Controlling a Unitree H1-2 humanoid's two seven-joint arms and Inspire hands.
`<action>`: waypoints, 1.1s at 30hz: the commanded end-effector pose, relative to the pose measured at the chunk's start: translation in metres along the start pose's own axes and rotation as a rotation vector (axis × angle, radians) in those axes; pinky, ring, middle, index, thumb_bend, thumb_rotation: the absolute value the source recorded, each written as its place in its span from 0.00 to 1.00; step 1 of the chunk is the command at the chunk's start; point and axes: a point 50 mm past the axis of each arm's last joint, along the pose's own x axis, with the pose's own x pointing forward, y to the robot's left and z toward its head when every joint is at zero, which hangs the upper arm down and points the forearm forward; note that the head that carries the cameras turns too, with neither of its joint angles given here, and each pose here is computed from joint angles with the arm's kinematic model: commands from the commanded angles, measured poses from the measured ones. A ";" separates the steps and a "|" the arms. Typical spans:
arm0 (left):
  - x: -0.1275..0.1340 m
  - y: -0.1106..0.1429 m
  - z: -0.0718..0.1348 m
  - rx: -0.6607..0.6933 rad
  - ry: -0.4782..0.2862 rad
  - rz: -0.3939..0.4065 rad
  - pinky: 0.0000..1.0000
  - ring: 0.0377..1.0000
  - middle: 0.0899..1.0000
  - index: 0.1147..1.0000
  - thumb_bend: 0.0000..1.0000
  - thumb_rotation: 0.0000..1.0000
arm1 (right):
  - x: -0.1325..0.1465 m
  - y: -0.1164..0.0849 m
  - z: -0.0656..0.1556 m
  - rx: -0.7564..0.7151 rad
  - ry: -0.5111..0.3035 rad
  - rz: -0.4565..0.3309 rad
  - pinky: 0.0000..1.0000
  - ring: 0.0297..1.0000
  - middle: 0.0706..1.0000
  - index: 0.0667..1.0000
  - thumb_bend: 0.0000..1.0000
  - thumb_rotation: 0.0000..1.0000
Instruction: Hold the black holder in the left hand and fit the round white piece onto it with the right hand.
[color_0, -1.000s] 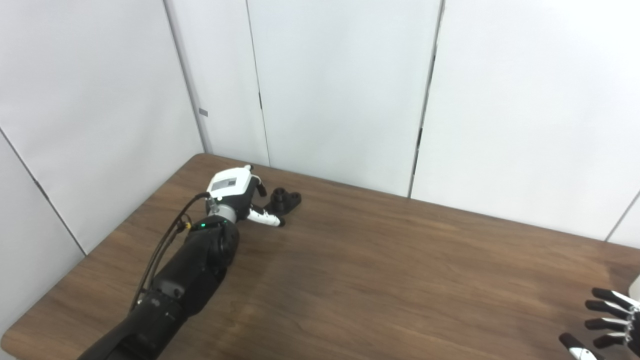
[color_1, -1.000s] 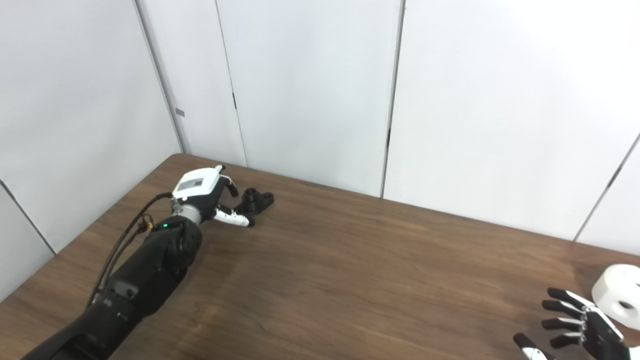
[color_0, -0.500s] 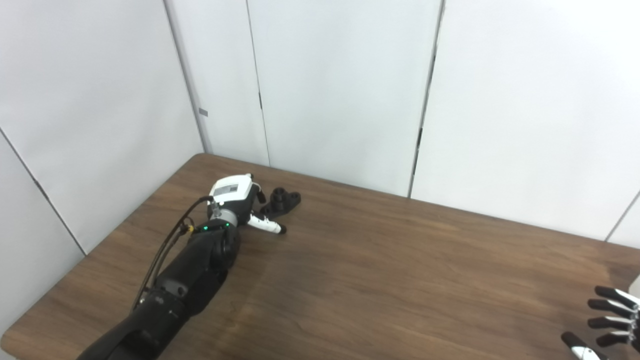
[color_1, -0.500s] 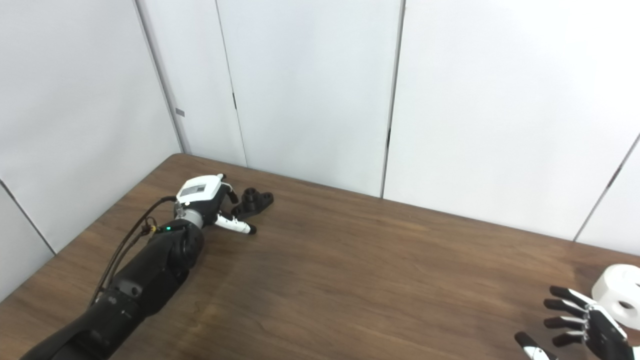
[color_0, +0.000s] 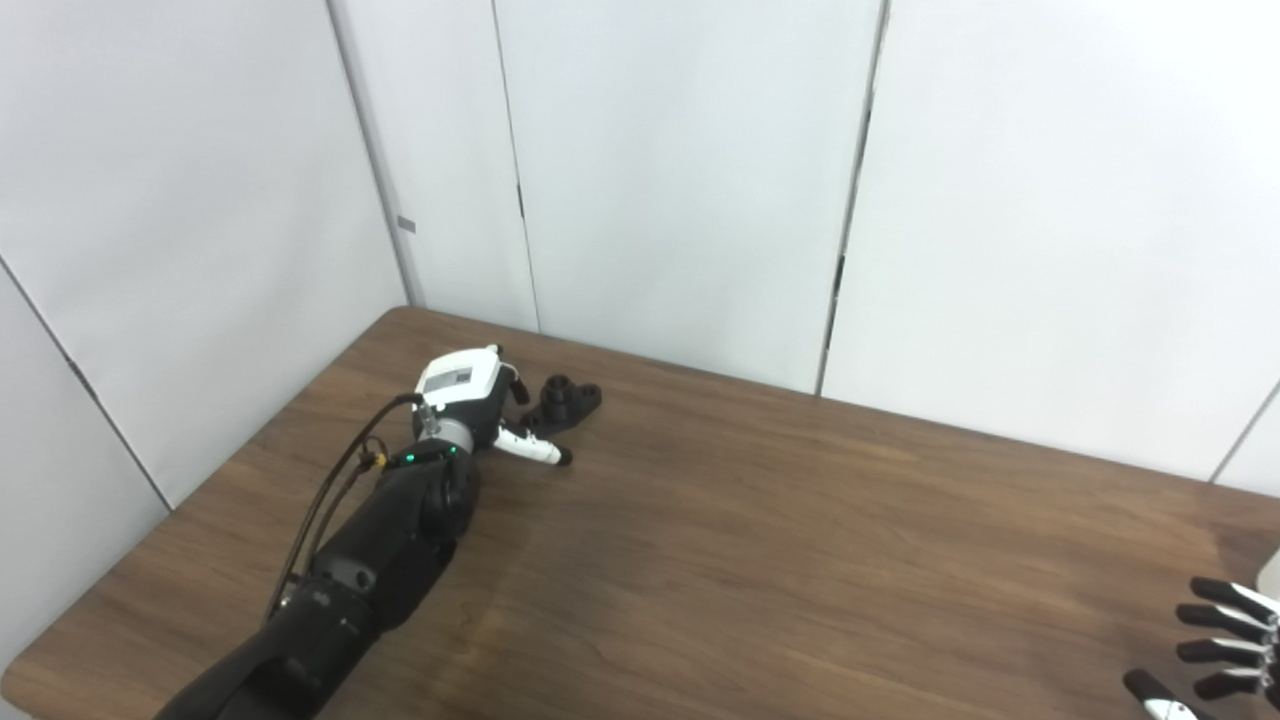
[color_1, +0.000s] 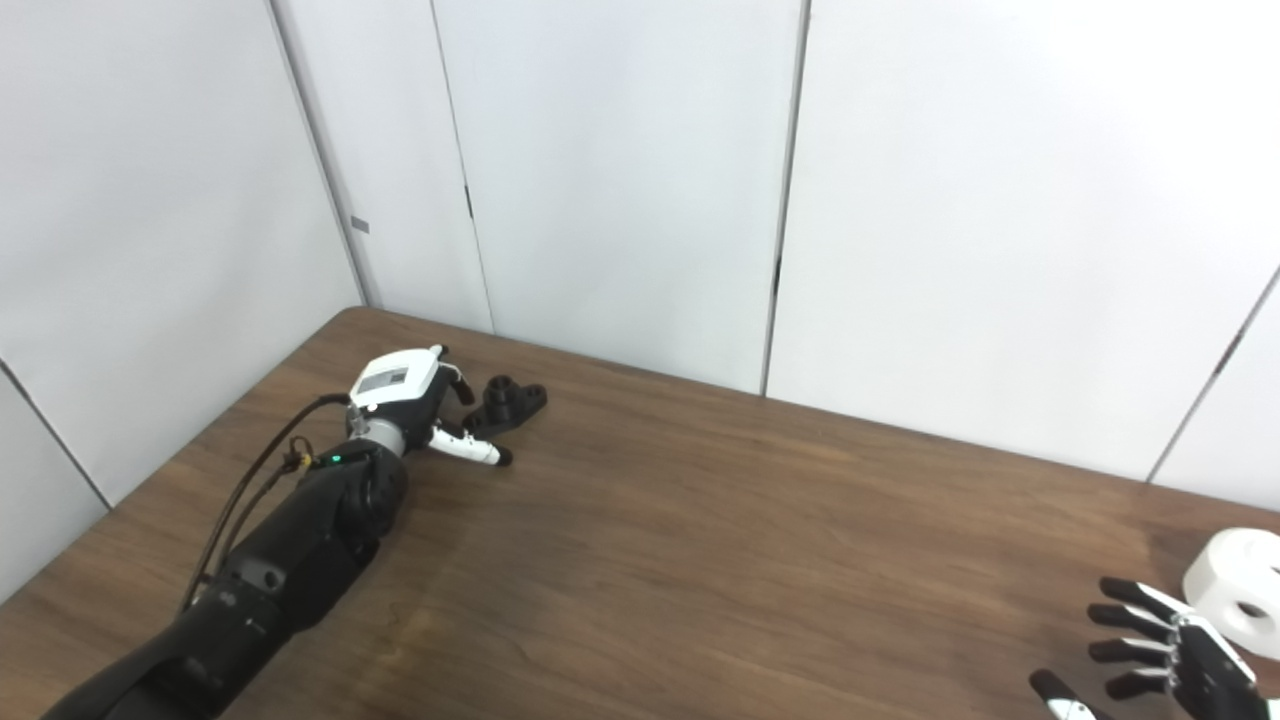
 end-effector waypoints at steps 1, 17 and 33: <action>0.011 0.029 0.007 0.005 -0.028 0.086 1.00 1.00 1.00 0.65 1.00 0.40 | 0.008 -0.005 0.013 -0.008 -0.074 -0.014 0.41 0.55 0.63 0.69 0.47 0.00; 0.024 0.009 0.015 -0.261 -0.007 0.074 1.00 1.00 0.97 0.60 0.86 0.34 | 0.004 -0.003 0.019 -0.011 -0.079 -0.017 0.40 0.52 0.63 0.68 0.48 0.00; 0.028 -0.010 0.013 -0.249 -0.005 0.084 0.98 1.00 0.94 0.62 0.83 0.36 | 0.005 -0.001 0.021 0.000 -0.088 -0.008 0.40 0.53 0.62 0.67 0.48 0.00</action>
